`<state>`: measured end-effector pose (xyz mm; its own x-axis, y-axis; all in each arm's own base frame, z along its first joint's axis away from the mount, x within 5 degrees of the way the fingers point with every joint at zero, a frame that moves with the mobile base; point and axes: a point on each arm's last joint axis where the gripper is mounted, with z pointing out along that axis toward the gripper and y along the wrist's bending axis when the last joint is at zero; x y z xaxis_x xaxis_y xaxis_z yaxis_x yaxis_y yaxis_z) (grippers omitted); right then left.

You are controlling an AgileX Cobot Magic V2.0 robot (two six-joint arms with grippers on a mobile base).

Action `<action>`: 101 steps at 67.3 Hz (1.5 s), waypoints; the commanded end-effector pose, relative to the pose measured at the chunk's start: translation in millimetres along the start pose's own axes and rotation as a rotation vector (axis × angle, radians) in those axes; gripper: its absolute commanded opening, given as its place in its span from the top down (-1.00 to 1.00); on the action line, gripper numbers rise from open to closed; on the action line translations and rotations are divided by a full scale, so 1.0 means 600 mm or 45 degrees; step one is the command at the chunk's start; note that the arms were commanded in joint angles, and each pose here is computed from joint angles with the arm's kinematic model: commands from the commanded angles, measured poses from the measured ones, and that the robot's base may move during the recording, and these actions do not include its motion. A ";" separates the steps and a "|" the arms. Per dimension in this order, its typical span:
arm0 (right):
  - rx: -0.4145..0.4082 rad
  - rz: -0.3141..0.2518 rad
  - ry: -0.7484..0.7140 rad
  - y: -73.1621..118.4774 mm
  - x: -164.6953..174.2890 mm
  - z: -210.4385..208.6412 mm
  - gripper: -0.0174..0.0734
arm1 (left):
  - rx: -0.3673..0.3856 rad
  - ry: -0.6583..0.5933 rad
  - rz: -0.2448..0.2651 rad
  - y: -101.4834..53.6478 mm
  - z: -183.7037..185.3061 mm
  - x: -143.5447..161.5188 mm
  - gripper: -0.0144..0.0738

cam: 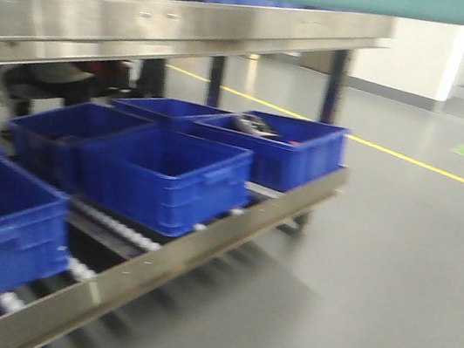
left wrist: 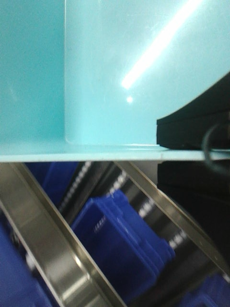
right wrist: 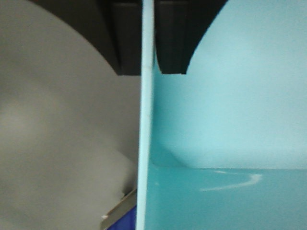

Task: Fetch blue bin and place on conveyor start
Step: 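Drive the base carrying the teal bin to the red conveyor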

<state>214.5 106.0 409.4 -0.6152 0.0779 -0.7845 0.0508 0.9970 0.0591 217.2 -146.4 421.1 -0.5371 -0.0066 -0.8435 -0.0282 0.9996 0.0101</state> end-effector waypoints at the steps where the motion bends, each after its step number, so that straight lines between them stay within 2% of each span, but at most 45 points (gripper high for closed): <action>1: -0.100 0.003 -0.067 0.012 -0.008 -0.005 0.98 | 0.090 -0.060 -0.001 -0.015 -0.005 -0.008 0.93; 101: -0.100 0.003 -0.067 0.012 -0.008 -0.005 0.98 | 0.090 -0.060 -0.001 -0.015 -0.005 -0.008 0.93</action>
<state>214.3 105.9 409.6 -0.6147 0.0783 -0.7849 0.0508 0.9969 0.0597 217.0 -146.8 421.2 -0.5359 -0.0045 -0.8442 -0.0263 0.9996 0.0114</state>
